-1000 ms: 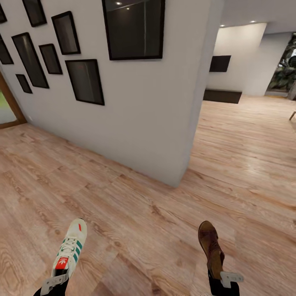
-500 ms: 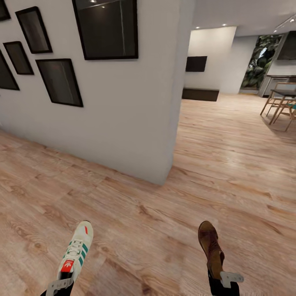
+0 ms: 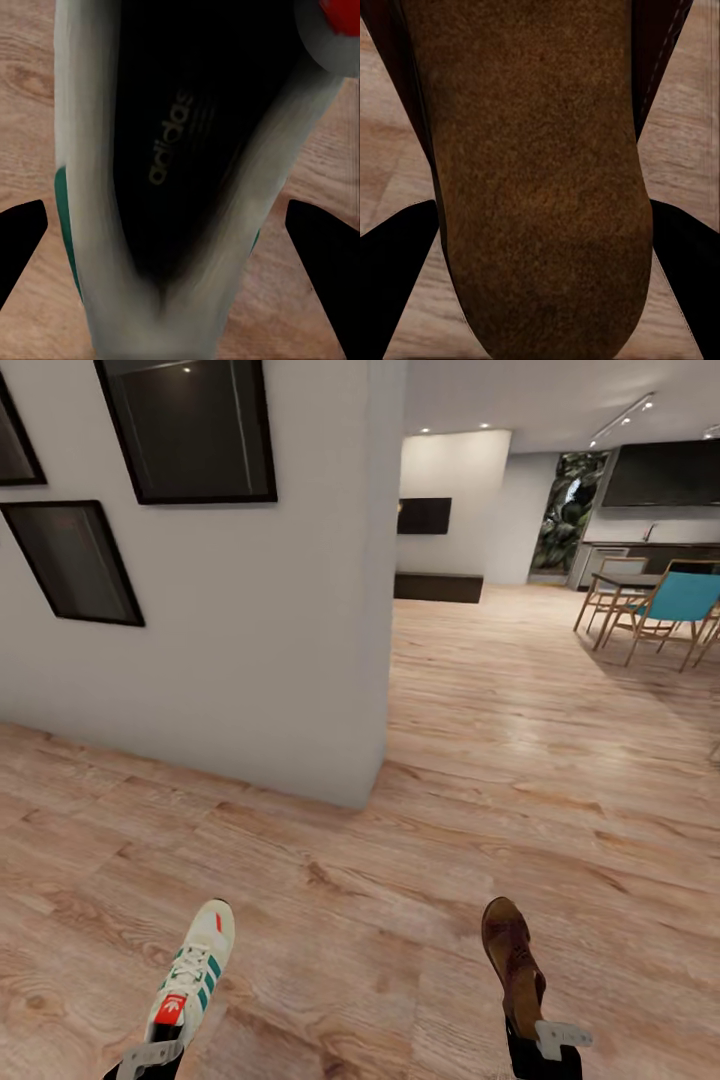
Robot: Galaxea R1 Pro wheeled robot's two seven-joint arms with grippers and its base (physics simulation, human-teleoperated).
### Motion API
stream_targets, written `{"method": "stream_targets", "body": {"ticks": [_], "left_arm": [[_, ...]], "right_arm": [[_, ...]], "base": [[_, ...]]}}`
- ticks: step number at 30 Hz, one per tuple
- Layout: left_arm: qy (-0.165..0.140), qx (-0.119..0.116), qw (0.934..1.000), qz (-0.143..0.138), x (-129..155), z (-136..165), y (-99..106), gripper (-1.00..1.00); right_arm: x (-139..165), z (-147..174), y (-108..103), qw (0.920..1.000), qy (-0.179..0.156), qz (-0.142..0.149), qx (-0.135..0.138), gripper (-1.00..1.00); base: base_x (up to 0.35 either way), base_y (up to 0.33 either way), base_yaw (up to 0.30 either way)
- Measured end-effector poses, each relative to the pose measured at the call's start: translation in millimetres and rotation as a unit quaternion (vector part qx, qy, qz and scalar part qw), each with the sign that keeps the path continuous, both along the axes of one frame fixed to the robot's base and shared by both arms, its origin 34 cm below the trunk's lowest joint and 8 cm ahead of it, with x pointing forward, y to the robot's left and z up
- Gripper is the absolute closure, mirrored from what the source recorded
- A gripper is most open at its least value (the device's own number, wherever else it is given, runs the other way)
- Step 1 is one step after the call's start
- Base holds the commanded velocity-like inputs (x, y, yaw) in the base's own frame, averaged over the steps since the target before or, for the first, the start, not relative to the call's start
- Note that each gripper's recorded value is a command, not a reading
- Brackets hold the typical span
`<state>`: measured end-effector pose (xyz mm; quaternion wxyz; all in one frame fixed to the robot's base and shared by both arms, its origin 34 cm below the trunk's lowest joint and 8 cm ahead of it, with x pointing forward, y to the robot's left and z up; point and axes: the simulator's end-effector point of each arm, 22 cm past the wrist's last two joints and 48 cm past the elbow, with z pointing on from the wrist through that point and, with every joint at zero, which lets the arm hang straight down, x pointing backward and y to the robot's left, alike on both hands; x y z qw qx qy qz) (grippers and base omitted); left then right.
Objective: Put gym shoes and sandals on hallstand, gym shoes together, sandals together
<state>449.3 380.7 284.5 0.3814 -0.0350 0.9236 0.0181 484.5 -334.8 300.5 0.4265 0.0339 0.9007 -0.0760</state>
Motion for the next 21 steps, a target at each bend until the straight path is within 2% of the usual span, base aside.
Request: {"method": "stream_targets", "body": {"ticks": [11, 21], "left_arm": [[0.000, 0.001, 1.0000, 0.001, 0.1, 0.2, 0.7, 1.00], [-0.002, 0.003, 1.0000, 0.005, 0.6, 0.9, 3.0, 1.00]], "right_arm": [[-0.2, -0.2, 0.2, 1.0000, 0.000, 0.000, 0.000, 1.00], [-0.2, -0.1, 0.1, 1.0000, 0.000, 0.000, 0.000, 1.00]], "base": [[0.003, -0.010, -0.267], [0.035, -0.225, -0.267]]}}
